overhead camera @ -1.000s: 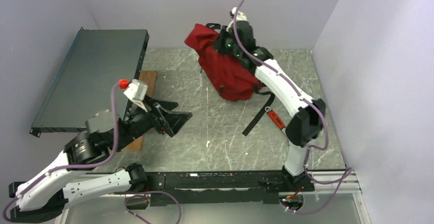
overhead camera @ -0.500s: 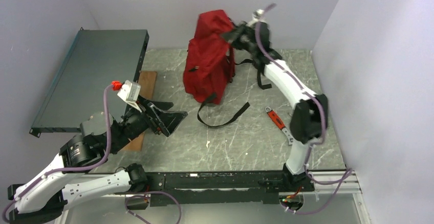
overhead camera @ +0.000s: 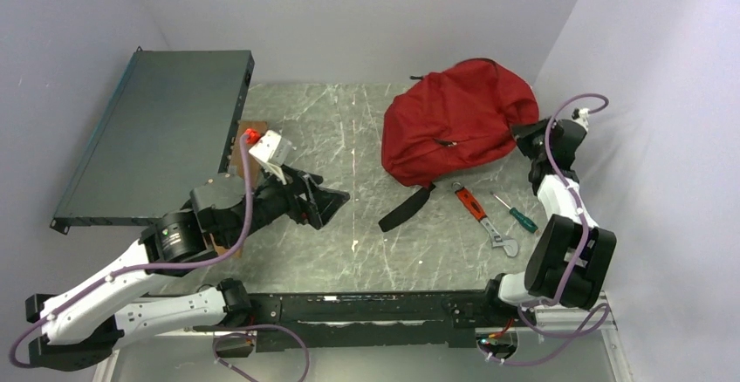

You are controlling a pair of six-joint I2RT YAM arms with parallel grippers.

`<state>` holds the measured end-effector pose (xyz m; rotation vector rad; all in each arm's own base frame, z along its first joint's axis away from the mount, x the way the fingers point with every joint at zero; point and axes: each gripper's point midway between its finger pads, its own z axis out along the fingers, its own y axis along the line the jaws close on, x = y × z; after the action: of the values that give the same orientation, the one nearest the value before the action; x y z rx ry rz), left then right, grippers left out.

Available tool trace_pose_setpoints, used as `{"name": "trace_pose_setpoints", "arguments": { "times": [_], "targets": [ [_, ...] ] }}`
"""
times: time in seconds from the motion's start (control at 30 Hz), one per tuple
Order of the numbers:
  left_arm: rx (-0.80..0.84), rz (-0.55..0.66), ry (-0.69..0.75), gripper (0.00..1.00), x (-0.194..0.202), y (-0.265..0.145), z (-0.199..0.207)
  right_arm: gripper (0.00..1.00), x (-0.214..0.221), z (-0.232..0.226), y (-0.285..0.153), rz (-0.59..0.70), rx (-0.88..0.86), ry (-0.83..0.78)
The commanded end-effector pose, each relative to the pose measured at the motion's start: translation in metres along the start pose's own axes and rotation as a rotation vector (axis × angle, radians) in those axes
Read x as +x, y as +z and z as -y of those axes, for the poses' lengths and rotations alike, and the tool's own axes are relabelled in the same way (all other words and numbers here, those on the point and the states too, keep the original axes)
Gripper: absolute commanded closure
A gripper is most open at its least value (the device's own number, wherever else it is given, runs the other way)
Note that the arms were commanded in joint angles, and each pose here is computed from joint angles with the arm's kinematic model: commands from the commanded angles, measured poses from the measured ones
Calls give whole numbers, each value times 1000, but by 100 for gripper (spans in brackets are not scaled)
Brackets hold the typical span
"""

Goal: Pack the student bag
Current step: Adjust the student bag at the center of the board, then reset both arms

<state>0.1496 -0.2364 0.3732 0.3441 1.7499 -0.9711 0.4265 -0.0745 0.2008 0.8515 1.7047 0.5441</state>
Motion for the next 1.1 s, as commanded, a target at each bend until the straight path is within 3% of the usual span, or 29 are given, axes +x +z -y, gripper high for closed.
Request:
{"name": "trace_pose_setpoints", "arguments": {
  "times": [0.0,0.03,0.1,0.2,0.4,0.57,0.7,0.8,0.93,1.07],
  "targets": [
    [87,40,-22,13,-18,1,21,100,-26,29,9,103,57,-182],
    [94,36,-28,13,-17,1,23,93,-26,38,14,85,93,-203],
    [105,29,-34,13,-16,1,25,71,-26,60,23,31,203,-231],
    [106,18,-38,13,-12,0,24,51,-33,79,25,-5,333,-269],
    [106,17,-38,12,-10,-2,23,26,-54,94,-5,-13,574,-326],
    [111,2,-11,12,-11,-1,25,12,-95,56,-52,115,608,-403],
    [97,11,13,12,-15,-2,23,8,-81,-32,-67,138,391,-474],
    [87,34,35,12,-27,-4,23,0,-50,-129,-85,109,-4,-501],
    [58,105,70,11,-57,-16,23,0,-44,-224,-148,87,-442,-473],
    [9,205,113,6,-93,-35,18,0,-87,-262,-211,228,-484,-444]
  ]
}}
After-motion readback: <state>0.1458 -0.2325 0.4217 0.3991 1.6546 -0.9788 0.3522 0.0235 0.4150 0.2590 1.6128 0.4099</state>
